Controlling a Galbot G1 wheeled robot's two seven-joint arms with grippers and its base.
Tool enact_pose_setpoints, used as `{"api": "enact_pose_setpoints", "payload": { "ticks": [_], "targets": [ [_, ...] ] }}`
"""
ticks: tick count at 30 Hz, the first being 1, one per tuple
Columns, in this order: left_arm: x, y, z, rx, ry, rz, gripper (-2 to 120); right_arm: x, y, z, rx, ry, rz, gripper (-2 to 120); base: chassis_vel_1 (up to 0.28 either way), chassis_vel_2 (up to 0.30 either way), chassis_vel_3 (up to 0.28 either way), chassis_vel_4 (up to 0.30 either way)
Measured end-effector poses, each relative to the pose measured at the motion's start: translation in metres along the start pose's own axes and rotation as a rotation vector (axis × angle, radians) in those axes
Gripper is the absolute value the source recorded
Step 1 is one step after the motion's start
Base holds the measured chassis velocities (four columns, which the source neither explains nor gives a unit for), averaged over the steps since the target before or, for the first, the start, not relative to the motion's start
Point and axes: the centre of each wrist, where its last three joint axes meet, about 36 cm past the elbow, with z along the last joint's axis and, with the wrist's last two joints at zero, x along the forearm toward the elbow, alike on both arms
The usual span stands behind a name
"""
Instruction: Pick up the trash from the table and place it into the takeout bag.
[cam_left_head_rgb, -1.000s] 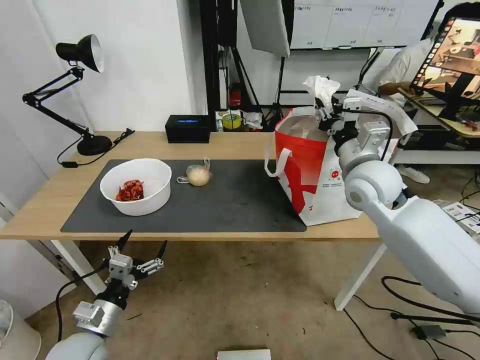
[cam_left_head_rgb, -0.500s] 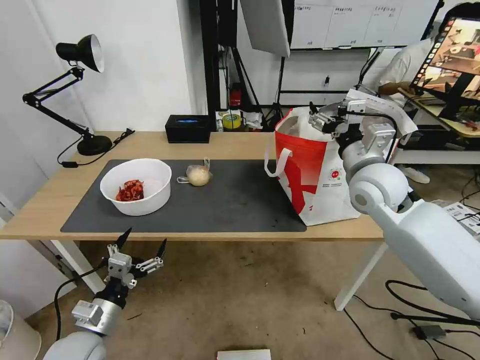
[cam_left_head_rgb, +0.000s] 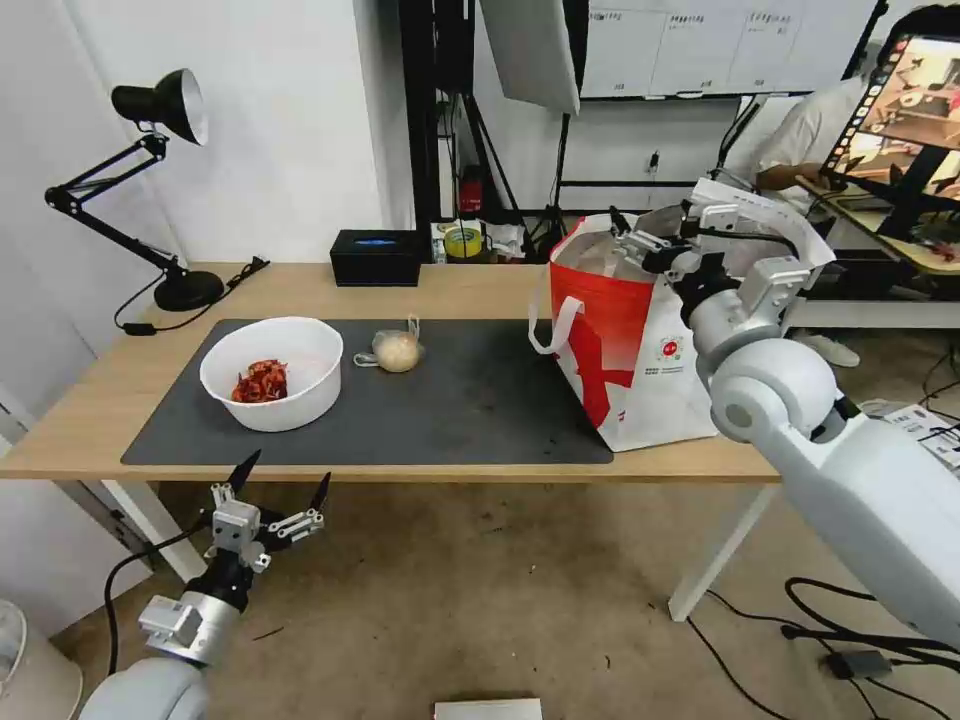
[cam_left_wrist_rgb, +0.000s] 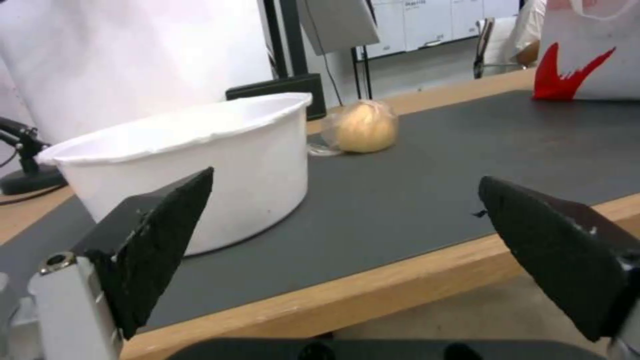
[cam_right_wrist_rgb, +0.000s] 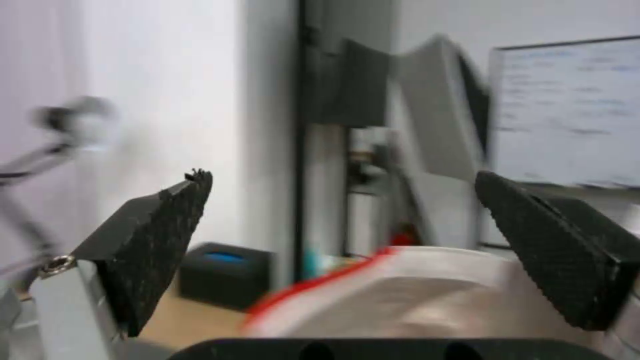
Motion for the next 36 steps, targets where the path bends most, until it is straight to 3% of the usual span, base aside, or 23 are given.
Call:
{"api": "enact_pose_setpoints", "payload": {
  "ticks": [1, 4, 11, 17, 24, 36],
  "targets": [
    [0.0, 0.0, 0.0, 0.0, 0.0, 0.0, 100, 0.0, 0.0, 0.0, 0.0, 0.0, 0.0, 100, 0.0, 0.0, 0.0, 0.0],
    [0.0, 0.001, 0.0, 0.002, -0.001, -0.004, 100, 0.031, 0.006, 0.017, -0.034, -0.009, -0.144, 100, 0.0, 0.0, 0.0, 0.0],
    [0.001, 0.0, 0.001, 0.009, 0.001, -0.009, 100, 0.082, 0.02, 0.043, -0.054, 0.004, -0.234, 100, 0.0, 0.0, 0.0, 0.0],
    [0.002, 0.0, 0.002, 0.008, 0.004, -0.011, 100, 0.128, 0.022, 0.066, -0.065, 0.066, -0.203, 100, 0.0, 0.0, 0.0, 0.0],
    [0.006, 0.002, 0.008, 0.008, 0.014, -0.014, 100, 0.197, 0.015, 0.121, -0.047, 0.156, -0.045, 100, 0.0, 0.0, 0.0, 0.0],
    [0.014, 0.006, 0.016, -0.005, 0.035, -0.021, 100, 0.249, 0.026, 0.166, -0.051, 0.218, 0.075, 100, 0.0, 0.0, 0.0, 0.0]
  ]
}}
